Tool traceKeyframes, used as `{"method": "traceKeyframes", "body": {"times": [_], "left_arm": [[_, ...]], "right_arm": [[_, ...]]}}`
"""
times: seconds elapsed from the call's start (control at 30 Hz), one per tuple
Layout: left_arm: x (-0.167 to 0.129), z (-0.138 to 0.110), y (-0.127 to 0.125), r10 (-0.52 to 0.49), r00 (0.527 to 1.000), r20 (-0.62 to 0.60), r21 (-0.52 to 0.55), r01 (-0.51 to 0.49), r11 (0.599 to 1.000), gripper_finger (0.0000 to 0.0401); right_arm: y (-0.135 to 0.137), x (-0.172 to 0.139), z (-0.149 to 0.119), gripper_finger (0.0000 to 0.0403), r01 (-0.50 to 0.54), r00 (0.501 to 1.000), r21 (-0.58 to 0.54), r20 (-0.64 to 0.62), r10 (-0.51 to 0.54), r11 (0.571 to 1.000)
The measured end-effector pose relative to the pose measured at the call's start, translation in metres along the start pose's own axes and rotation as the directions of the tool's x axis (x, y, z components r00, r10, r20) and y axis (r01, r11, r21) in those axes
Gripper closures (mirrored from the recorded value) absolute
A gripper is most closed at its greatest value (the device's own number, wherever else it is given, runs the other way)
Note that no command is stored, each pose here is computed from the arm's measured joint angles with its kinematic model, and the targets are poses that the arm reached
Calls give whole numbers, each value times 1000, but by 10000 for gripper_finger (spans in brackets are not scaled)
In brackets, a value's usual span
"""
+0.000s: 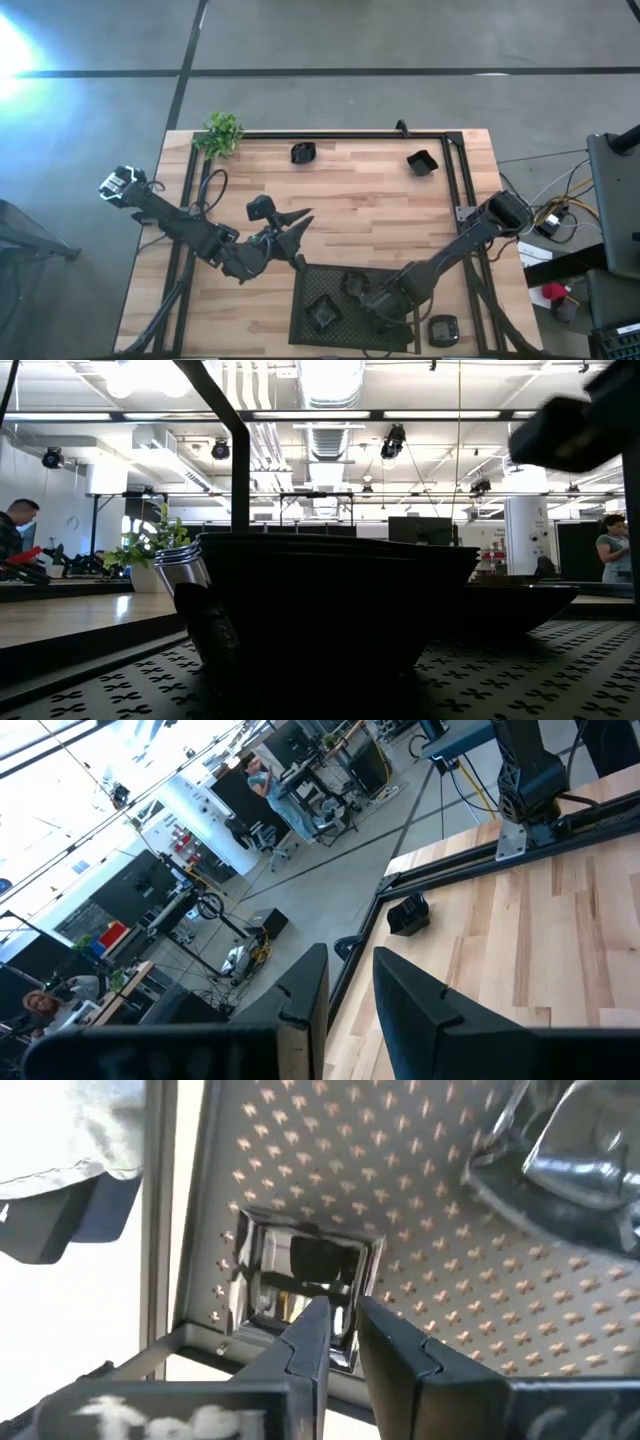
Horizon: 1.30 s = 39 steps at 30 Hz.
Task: Pick & Place Mini shaped plates
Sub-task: Stack the leaf shaped plate on top of the other leaf shaped plates on the shelf
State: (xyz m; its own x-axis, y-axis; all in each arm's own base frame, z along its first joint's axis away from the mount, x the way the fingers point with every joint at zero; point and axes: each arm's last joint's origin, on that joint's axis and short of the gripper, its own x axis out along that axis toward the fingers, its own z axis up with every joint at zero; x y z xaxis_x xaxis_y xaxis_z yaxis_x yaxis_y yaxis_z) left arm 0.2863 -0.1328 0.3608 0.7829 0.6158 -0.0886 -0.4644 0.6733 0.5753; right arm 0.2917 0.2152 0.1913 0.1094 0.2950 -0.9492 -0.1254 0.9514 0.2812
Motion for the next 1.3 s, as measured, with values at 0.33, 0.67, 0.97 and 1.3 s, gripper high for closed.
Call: {"method": "traceKeyframes", "body": {"times": [0.33,0.67,0.97,1.3], "left_arm": [[2,1,9,14,1000,-2,-25,-14,1000,321],[8,-4,49,74,996,-44,-94,-78,992,321],[31,-35,91,-85,984,-154,-214,51,975,321],[82,-85,137,-248,902,-354,-355,116,928,321]], "right_arm": [[10,-54,15,350,184,969,-80,180,-168,980],[-14,-139,12,350,302,869,56,394,-299,952],[-51,-208,-8,350,366,708,241,554,-438,899],[-75,-247,-31,350,432,636,243,601,-484,869]]}}
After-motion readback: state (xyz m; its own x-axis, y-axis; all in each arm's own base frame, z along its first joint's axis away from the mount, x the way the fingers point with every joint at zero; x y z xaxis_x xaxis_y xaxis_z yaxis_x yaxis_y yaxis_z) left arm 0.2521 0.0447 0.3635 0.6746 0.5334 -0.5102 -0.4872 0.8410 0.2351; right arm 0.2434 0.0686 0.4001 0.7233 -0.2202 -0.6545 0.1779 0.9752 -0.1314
